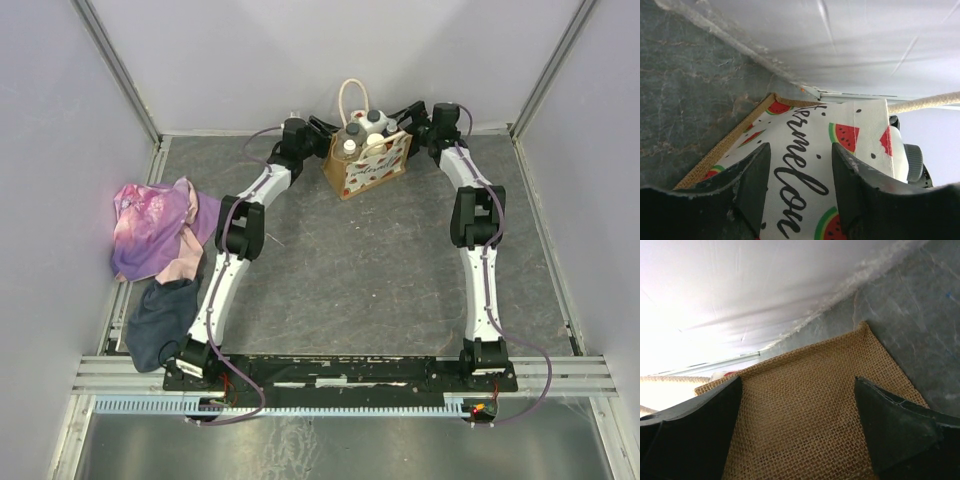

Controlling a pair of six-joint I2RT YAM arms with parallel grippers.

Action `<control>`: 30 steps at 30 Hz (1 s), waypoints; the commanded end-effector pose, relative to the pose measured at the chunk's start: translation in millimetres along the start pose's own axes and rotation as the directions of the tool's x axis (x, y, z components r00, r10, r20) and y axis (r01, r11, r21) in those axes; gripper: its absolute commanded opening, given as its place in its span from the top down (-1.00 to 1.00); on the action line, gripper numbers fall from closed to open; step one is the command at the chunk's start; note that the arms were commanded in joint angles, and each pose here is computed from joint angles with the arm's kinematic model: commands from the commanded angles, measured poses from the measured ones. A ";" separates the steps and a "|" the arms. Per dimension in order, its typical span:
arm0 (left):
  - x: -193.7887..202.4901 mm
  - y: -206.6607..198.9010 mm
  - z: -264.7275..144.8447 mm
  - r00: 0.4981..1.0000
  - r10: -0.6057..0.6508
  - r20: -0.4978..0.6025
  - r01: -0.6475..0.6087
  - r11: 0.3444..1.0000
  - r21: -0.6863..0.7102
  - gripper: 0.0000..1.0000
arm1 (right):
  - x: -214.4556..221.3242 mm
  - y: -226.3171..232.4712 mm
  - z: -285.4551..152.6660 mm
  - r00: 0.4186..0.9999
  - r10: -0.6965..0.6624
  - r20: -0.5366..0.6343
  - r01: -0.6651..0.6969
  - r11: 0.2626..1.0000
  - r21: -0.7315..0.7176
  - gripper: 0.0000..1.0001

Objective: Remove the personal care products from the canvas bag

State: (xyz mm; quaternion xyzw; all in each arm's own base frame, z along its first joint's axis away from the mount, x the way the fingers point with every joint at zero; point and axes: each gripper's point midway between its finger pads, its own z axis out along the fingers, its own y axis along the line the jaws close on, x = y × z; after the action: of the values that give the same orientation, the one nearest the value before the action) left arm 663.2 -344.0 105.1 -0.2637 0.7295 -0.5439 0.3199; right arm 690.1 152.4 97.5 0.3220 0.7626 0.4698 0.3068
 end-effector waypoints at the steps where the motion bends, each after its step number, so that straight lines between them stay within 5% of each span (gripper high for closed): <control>1: 62.4 -9.8 -9.2 0.985 0.043 -0.166 -0.047 0.999 -0.022 -0.15 | 119.9 5.1 -6.3 0.951 -0.049 -0.305 0.061 0.998 0.030 -1.00; 7: 82.1 -9.2 -63.0 0.976 0.068 -0.205 -0.105 0.979 -0.173 -0.11 | 166.5 9.8 -44.3 0.900 -0.130 -0.415 0.174 0.982 0.070 -1.00; 10: 98.2 -0.6 -113.1 0.970 0.073 -0.232 -0.145 0.938 -0.314 -0.05 | 196.1 14.5 -72.7 0.872 -0.159 -0.463 0.223 0.971 0.085 -1.00; 17: 146.9 4.0 -238.6 0.944 0.113 -0.309 -0.232 0.895 -0.380 -0.06 | 287.9 -18.1 -158.2 0.769 -0.219 -0.601 0.403 0.896 0.189 -1.00; 23: 143.4 -7.9 -330.8 0.918 0.279 -0.281 -0.377 0.833 -0.404 -0.09 | 279.3 -20.1 -220.0 0.787 -0.341 -0.514 0.511 0.827 0.235 -1.00; 30: 116.2 -52.9 -387.8 0.865 0.454 -0.214 -0.501 0.760 -0.414 -0.12 | 242.9 33.2 -280.4 0.710 -0.575 -0.406 0.688 0.688 0.231 -1.00</control>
State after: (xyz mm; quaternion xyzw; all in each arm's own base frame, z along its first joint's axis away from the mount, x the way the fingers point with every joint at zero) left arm 296.4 -225.2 171.9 -0.1476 0.9018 -0.3049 0.2683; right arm 336.0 238.3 130.5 0.0592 0.9443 0.2760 0.1693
